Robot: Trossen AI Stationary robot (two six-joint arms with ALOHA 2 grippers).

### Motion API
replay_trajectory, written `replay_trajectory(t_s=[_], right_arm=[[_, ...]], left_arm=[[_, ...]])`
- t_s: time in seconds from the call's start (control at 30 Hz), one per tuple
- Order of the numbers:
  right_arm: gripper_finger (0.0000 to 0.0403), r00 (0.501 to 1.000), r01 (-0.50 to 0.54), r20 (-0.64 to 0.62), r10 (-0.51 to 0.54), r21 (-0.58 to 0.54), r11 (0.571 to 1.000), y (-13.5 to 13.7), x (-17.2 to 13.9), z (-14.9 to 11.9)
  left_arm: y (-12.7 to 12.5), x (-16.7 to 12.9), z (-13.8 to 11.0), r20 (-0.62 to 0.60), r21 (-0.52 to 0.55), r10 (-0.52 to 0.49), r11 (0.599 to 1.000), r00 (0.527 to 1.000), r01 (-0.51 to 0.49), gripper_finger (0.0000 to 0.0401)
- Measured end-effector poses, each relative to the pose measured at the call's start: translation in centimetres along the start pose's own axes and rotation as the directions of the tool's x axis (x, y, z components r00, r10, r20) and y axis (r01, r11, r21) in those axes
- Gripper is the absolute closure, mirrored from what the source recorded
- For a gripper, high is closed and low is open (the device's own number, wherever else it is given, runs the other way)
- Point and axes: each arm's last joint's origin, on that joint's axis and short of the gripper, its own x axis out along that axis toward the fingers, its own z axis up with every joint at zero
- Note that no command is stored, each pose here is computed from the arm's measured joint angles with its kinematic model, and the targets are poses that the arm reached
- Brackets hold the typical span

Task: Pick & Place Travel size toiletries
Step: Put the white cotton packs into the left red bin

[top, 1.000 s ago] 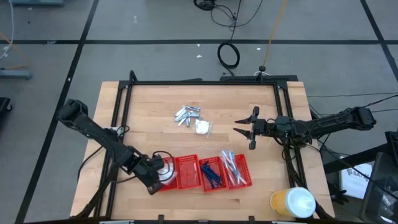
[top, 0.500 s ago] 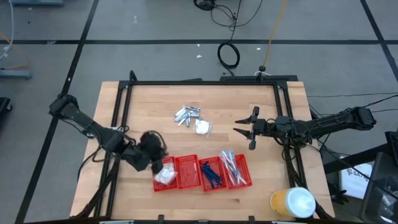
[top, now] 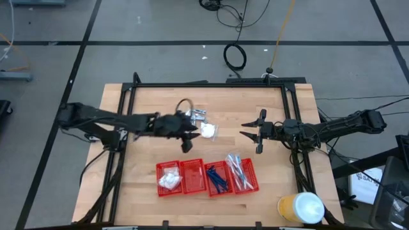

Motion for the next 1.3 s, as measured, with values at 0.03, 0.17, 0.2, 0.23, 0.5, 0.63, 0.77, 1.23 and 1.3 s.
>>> replay_trajectory(t_s=[0.03, 0.17, 0.2, 0.23, 0.5, 0.63, 0.77, 1.23, 1.3], right_arm=[[0.0273, 1.0, 0.0, 0.0, 0.0, 0.0, 1.0, 0.0, 0.0, 0.0], [0.0273, 1.0, 0.002, 0.003, -0.002, 0.002, 1.0, 0.0, 0.0, 0.0], [0.0273, 1.0, 0.003, 0.005, -0.003, 0.002, 1.0, 0.0, 0.0, 0.0], [0.0273, 1.0, 0.004, 0.005, -0.004, 0.002, 1.0, 0.0, 0.0, 0.0], [0.0273, 1.0, 0.023, 0.002, -0.023, 0.009, 1.0, -0.3, 0.1, 0.0], [0.0273, 0.999, 0.035, 0.001, -0.035, 0.028, 0.999, -0.6, 0.1, 0.0], [0.0273, 0.999, 0.035, 0.0, -0.035, 0.028, 0.999, -0.6, 0.1, 0.0], [0.0273, 0.999, 0.034, -0.002, -0.034, 0.029, 0.999, -0.6, 0.1, 0.0], [0.0273, 0.999, 0.034, -0.004, -0.034, 0.028, 0.999, -0.6, 0.1, -0.1]], left_arm=[[0.7, 1.0, -0.1, -0.023, -0.007, -0.023, 1.0, 0.999, 0.023, 0.0259], [3.4, 4.7, -1.2, -0.107, -0.025, 0.023, 0.999, 0.994, -0.026, 0.0195], [4.0, 5.5, -1.6, -0.124, -0.031, 0.045, 0.998, 0.991, -0.049, 0.018], [4.5, 6.3, -2.0, -0.141, -0.042, 0.065, 0.997, 0.988, -0.072, 0.0167], [6.3, 11.2, -5.1, -0.211, -0.05, 0.113, 0.991, 0.971, -0.126, 0.0128], [6.3, 12.4, -6.1, -0.219, -0.047, 0.112, 0.991, 0.969, -0.126, 0.0128], [6.4, 13.0, -7.0, -0.257, -0.043, 0.121, 0.99, 0.959, -0.136, 0.0128], [6.1, 13.0, -7.5, -0.294, -0.027, 0.122, 0.99, 0.948, -0.136, 0.0267], [5.8, 12.7, -7.3, -0.289, -0.023, 0.116, 0.992, 0.95, -0.128, 0.0303]])
